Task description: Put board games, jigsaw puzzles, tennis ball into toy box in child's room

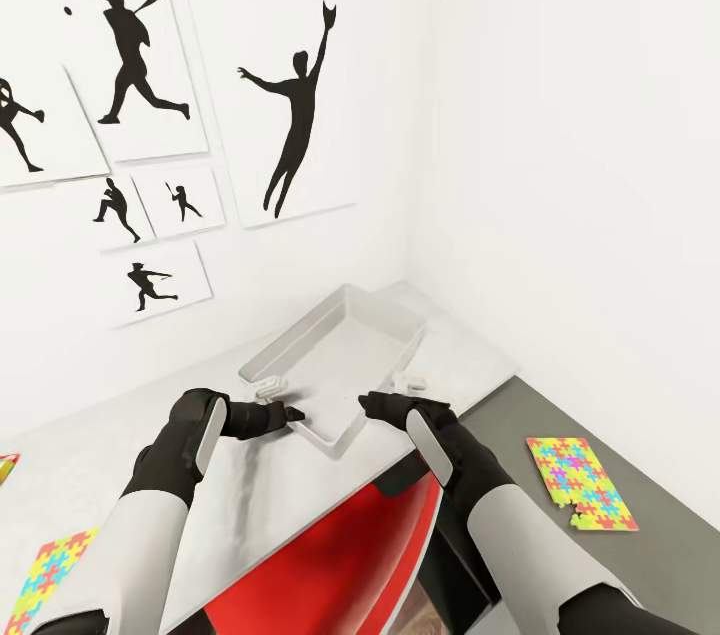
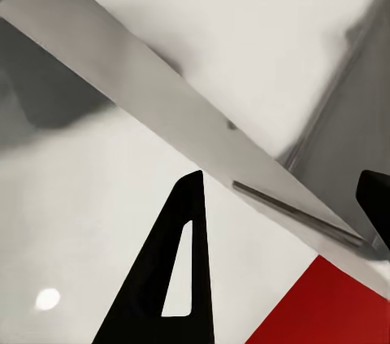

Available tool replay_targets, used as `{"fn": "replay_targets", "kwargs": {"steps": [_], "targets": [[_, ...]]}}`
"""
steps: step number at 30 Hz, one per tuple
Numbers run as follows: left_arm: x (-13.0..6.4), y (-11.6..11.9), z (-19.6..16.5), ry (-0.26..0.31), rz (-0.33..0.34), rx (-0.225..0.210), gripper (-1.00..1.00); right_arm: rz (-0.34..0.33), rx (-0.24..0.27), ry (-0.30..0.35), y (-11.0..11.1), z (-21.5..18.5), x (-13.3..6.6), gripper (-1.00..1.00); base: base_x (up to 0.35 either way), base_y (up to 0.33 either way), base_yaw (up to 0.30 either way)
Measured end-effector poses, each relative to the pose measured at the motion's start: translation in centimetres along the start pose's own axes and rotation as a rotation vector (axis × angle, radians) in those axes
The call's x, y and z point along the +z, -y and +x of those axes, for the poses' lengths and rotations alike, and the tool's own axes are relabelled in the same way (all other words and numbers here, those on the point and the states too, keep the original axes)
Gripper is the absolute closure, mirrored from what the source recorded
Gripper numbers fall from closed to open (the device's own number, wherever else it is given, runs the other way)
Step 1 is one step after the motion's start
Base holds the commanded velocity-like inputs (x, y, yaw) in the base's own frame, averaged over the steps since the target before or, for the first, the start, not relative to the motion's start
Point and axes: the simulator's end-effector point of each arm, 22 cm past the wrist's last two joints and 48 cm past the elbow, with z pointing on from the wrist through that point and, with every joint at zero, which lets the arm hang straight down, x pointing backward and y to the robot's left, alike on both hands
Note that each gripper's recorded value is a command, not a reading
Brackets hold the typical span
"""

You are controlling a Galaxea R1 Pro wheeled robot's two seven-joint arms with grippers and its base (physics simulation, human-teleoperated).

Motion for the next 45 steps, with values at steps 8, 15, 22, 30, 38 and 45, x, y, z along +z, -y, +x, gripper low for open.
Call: {"fn": "replay_targets", "kwargs": {"steps": [8, 15, 22, 30, 38, 45], "targets": [[-0.1, 0.0, -0.1, 0.002, 0.005, -0.004, 1.0, -0.004, 0.003, 0.004, -0.1, 0.0, 0.0, 1.0, 0.0, 0.0, 0.0], [-0.5, 0.3, -0.4, 0.013, 0.008, 0.001, 1.0, -0.006, -0.001, 0.016, -0.4, -0.6, -0.4, 1.0, 0.0, 0.0, 0.0], [-1.1, 0.6, -0.9, 0.025, 0.009, 0.008, 1.0, -0.009, -0.003, 0.031, -0.7, -1.1, -0.8, 1.0, -0.017, 0.0, 0.0], [-1.2, 0.7, -1.0, 0.028, 0.011, 0.008, 1.0, -0.01, -0.005, 0.035, -0.8, -1.3, -0.9, 1.0, -0.218, 0.084, 0.0], [-1.2, 0.7, -1.0, 0.028, 0.011, 0.008, 1.0, -0.011, -0.006, 0.036, -0.8, -1.3, -0.9, 1.0, -0.189, 0.188, 0.0], [-1.2, 0.7, -1.0, 0.029, 0.011, 0.008, 1.0, -0.011, -0.006, 0.036, -0.8, -1.3, -0.9, 1.0, -0.158, 0.251, -0.022]]}}
